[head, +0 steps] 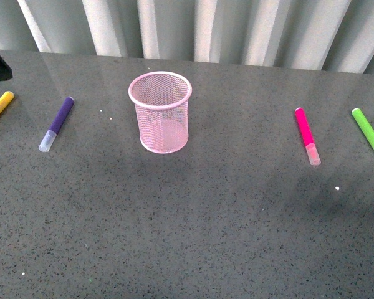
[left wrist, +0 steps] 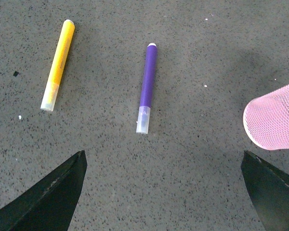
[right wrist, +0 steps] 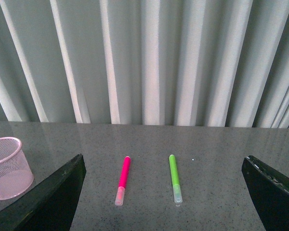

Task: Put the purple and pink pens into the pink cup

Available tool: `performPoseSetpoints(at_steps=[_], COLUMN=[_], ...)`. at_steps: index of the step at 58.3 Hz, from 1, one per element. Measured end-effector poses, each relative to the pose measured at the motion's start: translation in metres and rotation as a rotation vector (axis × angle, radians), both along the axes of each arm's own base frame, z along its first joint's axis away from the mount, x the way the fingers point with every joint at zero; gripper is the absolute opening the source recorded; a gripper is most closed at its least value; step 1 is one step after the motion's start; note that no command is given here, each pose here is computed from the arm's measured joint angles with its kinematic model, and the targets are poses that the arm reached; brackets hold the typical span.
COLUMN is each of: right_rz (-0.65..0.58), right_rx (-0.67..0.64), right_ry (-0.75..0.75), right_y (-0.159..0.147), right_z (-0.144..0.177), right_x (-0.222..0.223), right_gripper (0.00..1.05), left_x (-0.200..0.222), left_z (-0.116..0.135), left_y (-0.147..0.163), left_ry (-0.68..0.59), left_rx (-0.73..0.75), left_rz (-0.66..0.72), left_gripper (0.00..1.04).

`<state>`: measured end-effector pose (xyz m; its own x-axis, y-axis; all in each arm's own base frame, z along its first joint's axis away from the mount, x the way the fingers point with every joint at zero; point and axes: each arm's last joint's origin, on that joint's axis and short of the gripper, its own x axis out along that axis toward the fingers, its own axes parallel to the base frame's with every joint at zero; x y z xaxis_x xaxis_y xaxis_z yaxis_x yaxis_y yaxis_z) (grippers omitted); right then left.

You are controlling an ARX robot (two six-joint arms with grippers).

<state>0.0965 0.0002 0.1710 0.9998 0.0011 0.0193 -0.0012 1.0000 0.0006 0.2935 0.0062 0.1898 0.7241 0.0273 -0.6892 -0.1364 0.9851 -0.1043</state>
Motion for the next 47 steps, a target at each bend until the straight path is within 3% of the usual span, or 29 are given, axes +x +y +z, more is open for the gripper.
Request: performPoseSetpoints(at_steps=[14, 26, 47], right_rz=[0.000, 0.000, 0.000], right_rx=[0.000, 0.000, 0.000], right_ry=[0.000, 0.000, 0.000], right_y=[0.000, 0.000, 0.000], right_z=[0.000, 0.000, 0.000], right_x=[0.000, 0.000, 0.000], right_gripper=[0.98, 0.98, 0.98], left_x=[0.046, 0.083, 0.125], left_z=[0.000, -0.026, -0.048], left_y=[0.003, -0.008, -0.021], left_ry=[0.091, 0.188, 0.225], left_rx=[-0.004, 0.019, 0.065], left_rz=[-0.071, -0.107, -0.166], left_gripper=[0.98, 0.98, 0.98])
